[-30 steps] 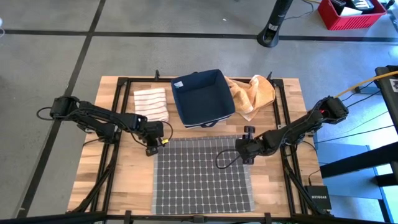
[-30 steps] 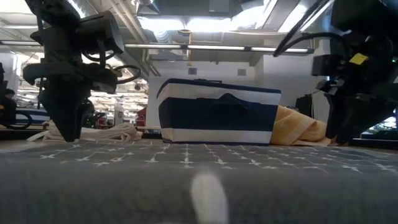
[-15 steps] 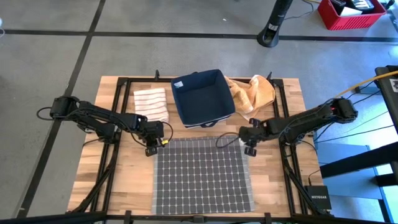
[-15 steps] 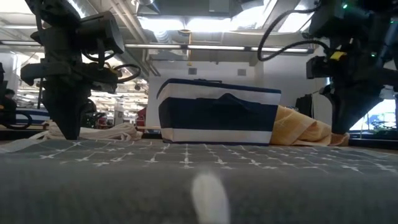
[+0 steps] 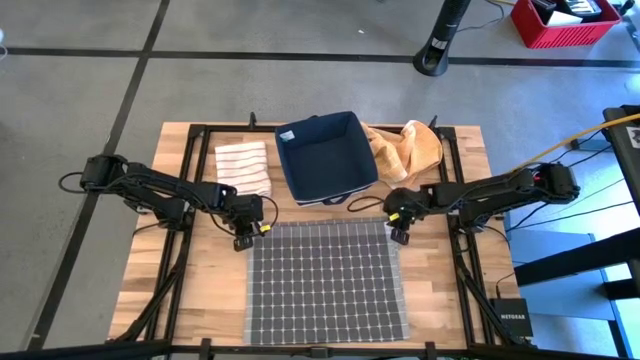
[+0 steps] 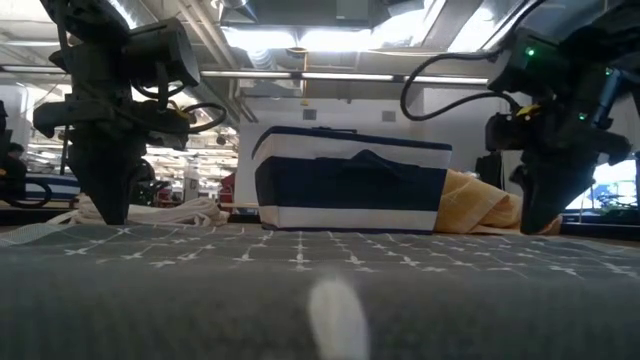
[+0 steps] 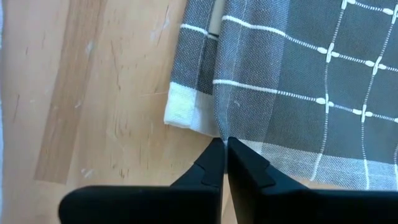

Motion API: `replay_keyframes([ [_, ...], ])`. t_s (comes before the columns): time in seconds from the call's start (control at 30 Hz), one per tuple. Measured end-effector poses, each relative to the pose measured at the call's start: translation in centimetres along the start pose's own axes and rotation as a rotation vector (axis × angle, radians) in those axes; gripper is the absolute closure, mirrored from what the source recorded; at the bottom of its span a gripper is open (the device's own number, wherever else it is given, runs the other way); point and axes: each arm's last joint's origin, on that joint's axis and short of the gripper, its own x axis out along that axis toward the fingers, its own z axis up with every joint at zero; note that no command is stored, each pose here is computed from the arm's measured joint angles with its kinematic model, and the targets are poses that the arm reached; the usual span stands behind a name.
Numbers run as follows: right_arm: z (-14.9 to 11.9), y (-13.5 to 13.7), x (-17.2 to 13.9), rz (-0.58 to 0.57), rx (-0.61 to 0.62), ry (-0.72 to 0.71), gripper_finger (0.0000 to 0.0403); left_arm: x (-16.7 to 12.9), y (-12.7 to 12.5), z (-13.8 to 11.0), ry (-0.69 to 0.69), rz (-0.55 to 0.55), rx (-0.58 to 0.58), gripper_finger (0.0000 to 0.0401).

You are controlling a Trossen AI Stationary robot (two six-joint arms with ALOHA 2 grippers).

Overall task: Fold towel
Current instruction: Fold the black towel

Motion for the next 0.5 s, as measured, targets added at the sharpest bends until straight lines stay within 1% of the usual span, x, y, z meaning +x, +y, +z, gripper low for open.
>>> replay_keyframes([
  [0.13,-0.24,0.0,0.4,0.032,-0.004,-0.031,0.031,0.0,-0.01,0.0,0.0,0.0,0.0,0.0396],
  [0.27,-0.27,-0.01,0.46,0.035,-0.004,-0.035,0.031,0.0,0.0,0.0,0.0,0.001,0.0,0.0398],
  [0.4,-0.39,-0.05,0.49,0.029,-0.008,-0.021,0.031,0.0,0.0,0.0,0.0,0.001,-0.001,0.0395],
  [0.5,-0.44,-0.14,0.49,0.002,-0.01,-0.021,0.031,0.0,0.0,0.0,0.0,0.001,0.0,0.0397],
])
